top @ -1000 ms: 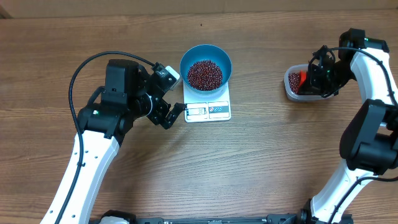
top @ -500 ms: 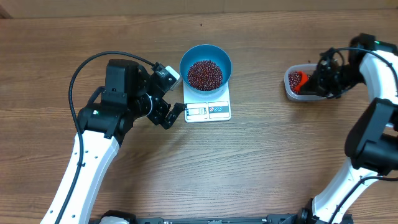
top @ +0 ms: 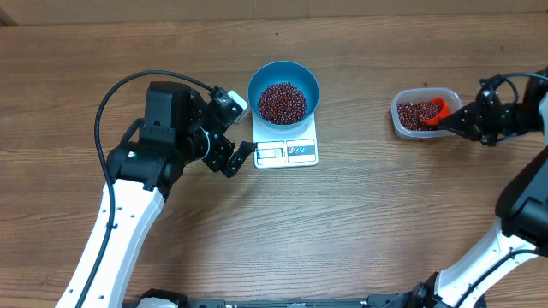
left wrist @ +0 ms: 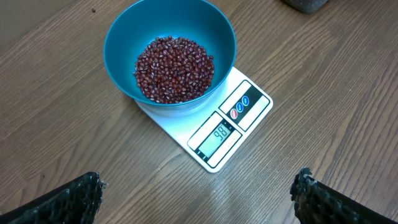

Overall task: Scoop item into bowl and weigh 150g on scale
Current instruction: 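Lift the filled scoop from the tub over the blue bowl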

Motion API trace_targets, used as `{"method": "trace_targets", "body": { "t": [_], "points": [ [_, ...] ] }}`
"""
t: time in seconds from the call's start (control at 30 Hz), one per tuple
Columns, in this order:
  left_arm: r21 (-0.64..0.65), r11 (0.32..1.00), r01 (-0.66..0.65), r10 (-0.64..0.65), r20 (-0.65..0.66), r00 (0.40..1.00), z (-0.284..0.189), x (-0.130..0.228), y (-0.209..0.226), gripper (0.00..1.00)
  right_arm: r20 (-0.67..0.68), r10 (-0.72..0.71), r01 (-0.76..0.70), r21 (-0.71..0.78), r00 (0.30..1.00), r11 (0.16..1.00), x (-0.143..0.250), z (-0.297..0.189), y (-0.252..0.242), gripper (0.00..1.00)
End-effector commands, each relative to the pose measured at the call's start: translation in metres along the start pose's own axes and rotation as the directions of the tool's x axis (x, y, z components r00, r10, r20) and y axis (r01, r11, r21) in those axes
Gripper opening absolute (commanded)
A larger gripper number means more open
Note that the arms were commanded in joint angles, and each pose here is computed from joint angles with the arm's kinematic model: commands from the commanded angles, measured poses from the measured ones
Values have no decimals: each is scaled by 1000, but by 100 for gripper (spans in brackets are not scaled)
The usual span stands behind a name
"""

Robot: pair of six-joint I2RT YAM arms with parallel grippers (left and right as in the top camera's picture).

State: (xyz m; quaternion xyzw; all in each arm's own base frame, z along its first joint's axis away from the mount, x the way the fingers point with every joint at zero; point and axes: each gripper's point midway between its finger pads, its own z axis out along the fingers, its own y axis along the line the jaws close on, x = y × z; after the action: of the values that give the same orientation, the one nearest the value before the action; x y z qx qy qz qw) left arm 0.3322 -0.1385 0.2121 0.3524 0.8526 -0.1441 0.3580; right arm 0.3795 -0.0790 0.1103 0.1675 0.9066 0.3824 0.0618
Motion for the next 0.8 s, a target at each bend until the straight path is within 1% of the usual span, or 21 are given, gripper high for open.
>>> {"method": "trace_targets", "body": {
  "t": [0.0, 0.1, 0.57, 0.77],
  "points": [
    [-5, 1000, 13, -13, 3, 1000, -1, 0, 3, 100, 18, -55, 57, -88, 998, 995, 2, -6, 9, 4],
    [-5, 1000, 13, -13, 3, 1000, -1, 0, 3, 100, 29, -71, 74, -136, 997, 988, 4, -10, 14, 4],
    [-5, 1000, 13, -13, 3, 1000, -1, 0, 3, 100, 70, -103, 118, -252, 992, 960, -1, -10, 39, 4],
    [-5, 1000, 13, -13, 3, 1000, -1, 0, 3, 100, 99, -139, 167, -380, 985, 910, -3, -5, 75, 4]
  ]
}}
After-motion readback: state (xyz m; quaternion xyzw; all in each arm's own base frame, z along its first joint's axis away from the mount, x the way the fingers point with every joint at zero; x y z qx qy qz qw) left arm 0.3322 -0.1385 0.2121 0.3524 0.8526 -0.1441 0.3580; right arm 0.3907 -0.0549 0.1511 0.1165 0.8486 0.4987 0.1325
